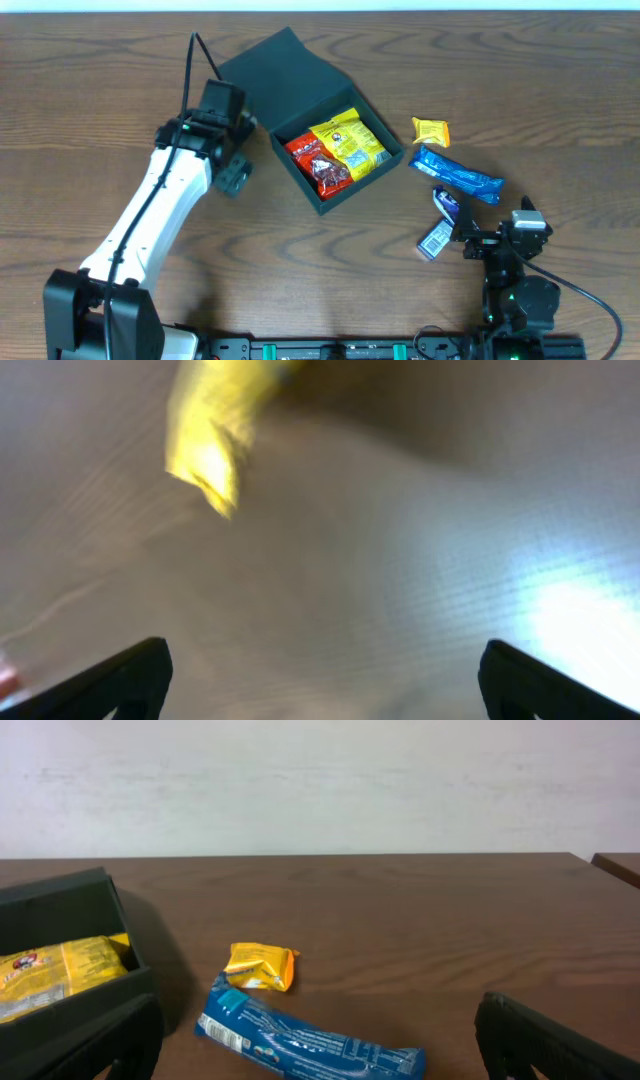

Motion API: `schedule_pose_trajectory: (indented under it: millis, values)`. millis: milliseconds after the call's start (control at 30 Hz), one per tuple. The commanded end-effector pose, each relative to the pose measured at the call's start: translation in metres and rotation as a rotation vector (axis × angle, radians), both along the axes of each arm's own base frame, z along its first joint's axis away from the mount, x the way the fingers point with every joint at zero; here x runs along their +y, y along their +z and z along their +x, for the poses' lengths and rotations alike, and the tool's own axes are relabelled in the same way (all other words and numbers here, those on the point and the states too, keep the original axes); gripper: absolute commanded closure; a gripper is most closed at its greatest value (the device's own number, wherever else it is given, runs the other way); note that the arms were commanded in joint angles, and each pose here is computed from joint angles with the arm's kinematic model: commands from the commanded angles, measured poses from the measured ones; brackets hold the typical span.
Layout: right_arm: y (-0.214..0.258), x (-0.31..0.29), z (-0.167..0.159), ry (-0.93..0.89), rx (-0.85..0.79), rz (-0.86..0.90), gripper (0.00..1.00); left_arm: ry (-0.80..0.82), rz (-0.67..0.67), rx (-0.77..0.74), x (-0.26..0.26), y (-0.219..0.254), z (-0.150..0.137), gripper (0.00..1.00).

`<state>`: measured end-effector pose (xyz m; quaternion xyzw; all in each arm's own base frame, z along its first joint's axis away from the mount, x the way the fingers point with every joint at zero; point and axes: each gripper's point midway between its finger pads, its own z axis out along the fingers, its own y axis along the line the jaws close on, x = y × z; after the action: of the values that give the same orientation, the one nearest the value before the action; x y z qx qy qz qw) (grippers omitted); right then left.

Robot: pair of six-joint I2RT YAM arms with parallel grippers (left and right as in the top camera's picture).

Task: Pack container
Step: 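Grasp the yellow candy bag on the left with the left gripper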

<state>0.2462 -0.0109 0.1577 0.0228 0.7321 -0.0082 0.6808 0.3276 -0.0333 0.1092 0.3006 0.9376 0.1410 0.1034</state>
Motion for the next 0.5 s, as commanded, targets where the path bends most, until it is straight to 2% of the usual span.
schedule_pose_trajectory:
  millis: [0, 167, 200, 267, 300, 467]
  values:
    - [-0.001, 0.002, 0.000, 0.007, 0.001, 0.014, 0.01, -0.124, -0.102, 0.088, -0.004, -0.006, -0.011, 0.09]
    - [-0.001, 0.002, 0.000, 0.007, 0.001, 0.014, 0.01, -0.019, -0.241, 0.043, 0.014, 0.001, 0.006, 0.09]
    - [-0.001, 0.002, 0.000, 0.007, 0.001, 0.014, 0.01, -0.007, -0.257, 0.020, 0.018, 0.002, 0.012, 0.12]
    - [-0.001, 0.002, 0.000, 0.007, 0.001, 0.014, 0.01, -0.005, -0.248, -0.029, 0.033, 0.002, 0.026, 0.27]
    - [-0.001, 0.002, 0.000, 0.007, 0.001, 0.014, 0.01, -0.016, -0.239, -0.043, 0.038, 0.001, 0.032, 0.05]
    - [-0.001, 0.002, 0.000, 0.007, 0.001, 0.014, 0.01, 0.006, -0.176, -0.108, 0.061, -0.005, 0.063, 0.05]
